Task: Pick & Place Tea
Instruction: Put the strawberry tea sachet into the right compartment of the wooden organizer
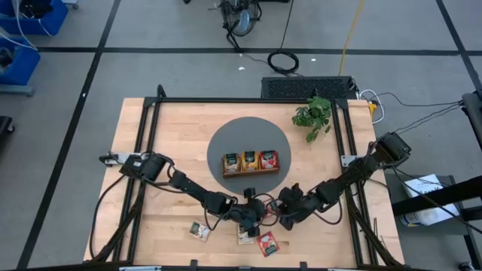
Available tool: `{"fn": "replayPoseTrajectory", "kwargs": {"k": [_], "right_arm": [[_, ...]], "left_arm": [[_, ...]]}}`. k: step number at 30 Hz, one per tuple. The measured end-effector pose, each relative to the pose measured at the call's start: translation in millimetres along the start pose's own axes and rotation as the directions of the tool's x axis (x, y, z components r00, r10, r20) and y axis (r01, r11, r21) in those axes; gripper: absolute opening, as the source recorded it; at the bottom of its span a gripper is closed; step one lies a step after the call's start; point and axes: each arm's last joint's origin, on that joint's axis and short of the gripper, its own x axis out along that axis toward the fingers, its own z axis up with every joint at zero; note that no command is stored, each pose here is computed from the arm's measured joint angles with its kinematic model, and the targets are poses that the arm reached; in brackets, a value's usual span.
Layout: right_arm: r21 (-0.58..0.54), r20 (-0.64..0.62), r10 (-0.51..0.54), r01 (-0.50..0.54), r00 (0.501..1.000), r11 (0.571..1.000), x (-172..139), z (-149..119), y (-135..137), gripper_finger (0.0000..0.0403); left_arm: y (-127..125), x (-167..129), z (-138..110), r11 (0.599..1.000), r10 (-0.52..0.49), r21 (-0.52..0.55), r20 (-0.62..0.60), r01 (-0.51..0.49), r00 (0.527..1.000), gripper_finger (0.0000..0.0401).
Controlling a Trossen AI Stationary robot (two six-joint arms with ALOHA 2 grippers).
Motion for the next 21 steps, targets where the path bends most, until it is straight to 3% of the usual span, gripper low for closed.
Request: {"fn": "replayPoseTrajectory", "kwargs": {"k": [5,16,21], "right_arm": [[0.027,0.018,0.054,-0.054,0.998,0.998,2.0,-3.1,-10.3,0.0088],[0.053,0.011,0.026,-0.026,1.0,0.998,3.8,-5.8,-24.8,0.0061],[-0.02,-0.015,0.03,-0.03,0.999,0.999,4.3,-6.0,-26.1,0.0046]], "left_arm": [[1.8,1.3,1.0,1.0,0.0,0.012,0.011,0.0,1.0,0.0035],[-1.8,0.8,2.0,0.996,0.009,0.086,0.049,-0.013,0.999,0.0035],[-2.1,0.8,2.4,0.996,0.007,0.09,0.054,-0.012,0.999,0.0035]]}}
